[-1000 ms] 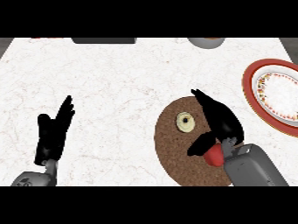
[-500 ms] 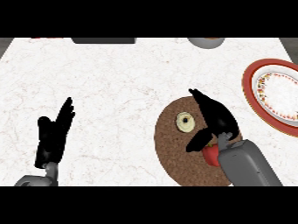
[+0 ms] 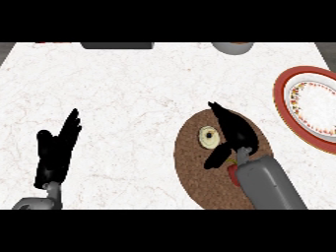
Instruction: Pick the cupcake from the placemat and place it in the plate
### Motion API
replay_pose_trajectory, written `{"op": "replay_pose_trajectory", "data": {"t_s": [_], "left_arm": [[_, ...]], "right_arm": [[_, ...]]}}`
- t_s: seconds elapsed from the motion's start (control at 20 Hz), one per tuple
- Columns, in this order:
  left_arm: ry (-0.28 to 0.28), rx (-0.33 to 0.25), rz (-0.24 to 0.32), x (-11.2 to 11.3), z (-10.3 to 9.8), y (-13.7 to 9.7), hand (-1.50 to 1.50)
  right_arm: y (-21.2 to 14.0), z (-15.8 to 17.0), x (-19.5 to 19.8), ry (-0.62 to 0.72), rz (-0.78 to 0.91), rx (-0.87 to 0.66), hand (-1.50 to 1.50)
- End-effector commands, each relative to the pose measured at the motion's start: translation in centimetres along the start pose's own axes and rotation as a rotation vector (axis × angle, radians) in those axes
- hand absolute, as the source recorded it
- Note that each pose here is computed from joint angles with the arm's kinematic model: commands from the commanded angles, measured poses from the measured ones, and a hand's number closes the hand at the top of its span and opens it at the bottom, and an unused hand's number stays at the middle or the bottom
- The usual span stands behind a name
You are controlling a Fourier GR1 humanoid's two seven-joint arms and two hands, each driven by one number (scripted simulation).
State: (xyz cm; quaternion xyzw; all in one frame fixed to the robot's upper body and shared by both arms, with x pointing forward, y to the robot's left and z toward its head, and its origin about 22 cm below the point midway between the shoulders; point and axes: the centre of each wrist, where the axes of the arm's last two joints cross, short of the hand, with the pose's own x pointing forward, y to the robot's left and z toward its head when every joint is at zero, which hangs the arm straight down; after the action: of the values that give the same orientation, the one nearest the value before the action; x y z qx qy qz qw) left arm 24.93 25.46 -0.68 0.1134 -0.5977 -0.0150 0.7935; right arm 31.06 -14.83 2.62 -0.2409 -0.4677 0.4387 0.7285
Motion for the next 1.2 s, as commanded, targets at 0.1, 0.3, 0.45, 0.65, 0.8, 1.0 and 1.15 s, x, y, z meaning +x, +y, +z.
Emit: {"op": "replay_pose_trajectory", "data": {"t_s": [0.1, 0.3, 0.45, 0.65, 0.8, 1.0, 1.15], "left_arm": [[0.013, 0.000, 0.007, -1.2, 0.9, -0.1, 0.00], [0.006, 0.010, -0.005, -0.1, 0.4, -1.2, 0.00], [0.005, -0.001, -0.001, -0.9, 0.9, -0.5, 0.00], [0.007, -0.003, 0.000, -0.6, -0.3, -1.5, 0.00], [-0.002, 0.008, -0.019, 0.4, 0.3, 0.4, 0.00], [0.017, -0.004, 0.011, -0.6, -0.3, -0.2, 0.00], [0.012, 0.011, -0.007, 0.5, 0.0, -1.3, 0.00]], "right_arm": [[2.1, 0.4, 0.2, 0.006, 0.017, 0.038, -1.50], [1.4, 0.7, -2.0, -0.052, 0.092, 0.016, 1.50], [0.5, -1.2, -1.3, -0.067, 0.081, -0.042, 1.50], [0.7, 0.3, -1.4, -0.073, 0.117, -0.109, 1.50], [0.2, -1.1, 0.0, -0.035, 0.129, -0.205, 1.50], [-1.4, 0.7, -7.6, -0.318, 0.251, -0.068, 1.50], [-6.2, 1.7, -11.1, -0.450, 0.315, -0.075, 1.50]]}}
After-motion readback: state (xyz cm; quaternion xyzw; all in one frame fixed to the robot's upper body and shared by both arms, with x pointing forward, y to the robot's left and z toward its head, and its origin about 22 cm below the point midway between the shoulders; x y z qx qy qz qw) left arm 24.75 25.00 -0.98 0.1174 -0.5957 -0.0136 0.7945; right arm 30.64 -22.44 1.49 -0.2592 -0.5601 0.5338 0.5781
